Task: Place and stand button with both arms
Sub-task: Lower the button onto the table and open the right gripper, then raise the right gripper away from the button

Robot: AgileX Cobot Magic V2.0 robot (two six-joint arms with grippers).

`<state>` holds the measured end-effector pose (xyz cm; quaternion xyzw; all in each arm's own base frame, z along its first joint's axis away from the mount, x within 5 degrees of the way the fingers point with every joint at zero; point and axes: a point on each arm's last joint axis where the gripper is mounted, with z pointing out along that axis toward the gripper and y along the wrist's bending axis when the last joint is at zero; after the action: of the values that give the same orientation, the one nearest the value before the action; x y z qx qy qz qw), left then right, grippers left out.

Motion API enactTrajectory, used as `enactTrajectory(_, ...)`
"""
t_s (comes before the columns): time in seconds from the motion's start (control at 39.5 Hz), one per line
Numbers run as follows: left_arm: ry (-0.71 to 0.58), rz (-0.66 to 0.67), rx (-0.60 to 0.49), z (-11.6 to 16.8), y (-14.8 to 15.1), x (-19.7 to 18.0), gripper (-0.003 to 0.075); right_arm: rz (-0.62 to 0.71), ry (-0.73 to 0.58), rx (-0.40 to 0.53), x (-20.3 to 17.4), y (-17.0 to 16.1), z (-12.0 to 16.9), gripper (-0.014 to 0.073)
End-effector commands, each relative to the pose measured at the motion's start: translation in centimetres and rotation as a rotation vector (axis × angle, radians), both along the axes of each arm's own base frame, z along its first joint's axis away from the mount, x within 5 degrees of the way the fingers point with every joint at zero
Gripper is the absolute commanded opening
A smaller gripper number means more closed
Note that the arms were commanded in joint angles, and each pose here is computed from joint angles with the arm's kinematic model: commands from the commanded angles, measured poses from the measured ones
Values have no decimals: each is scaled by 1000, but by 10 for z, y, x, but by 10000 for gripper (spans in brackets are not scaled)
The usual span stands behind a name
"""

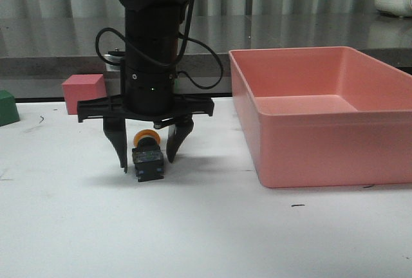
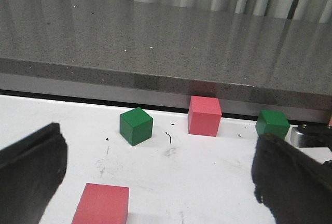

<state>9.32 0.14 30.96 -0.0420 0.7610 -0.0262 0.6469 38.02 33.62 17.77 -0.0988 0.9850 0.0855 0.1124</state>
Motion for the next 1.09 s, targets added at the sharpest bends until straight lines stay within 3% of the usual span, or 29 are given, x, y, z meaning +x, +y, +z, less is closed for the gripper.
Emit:
enactTrajectory(0.0,-94,5,-1,17,0,2,692,17,-115,80,-5,-7,72,482)
enactTrajectory(0.08,-94,5,-1,17,0,2,692,25,-122,82,-8,-10,87,393)
enactTrajectory(0.23,-94,5,-1,17,0,2,692,25,-154,109,-10,-12,115,104)
enactTrajectory(0.41,-94,5,-1,17,0,2,692,59,-193,124,-14,-15,141,-72)
enactTrajectory(0.58,-94,5,-1,17,0,2,692,105,-213,124,-24,-27,170,-71)
enactTrajectory(0.79,-94,5,-1,17,0,2,692,139,-335,164,-38,-60,227,-71)
enactTrajectory(0.89,-94,5,-1,17,0,2,692,124,-396,176,-47,-90,257,-71)
enactTrajectory(1.06,-94,5,-1,17,0,2,692,-2,-433,138,-50,-160,281,-71)
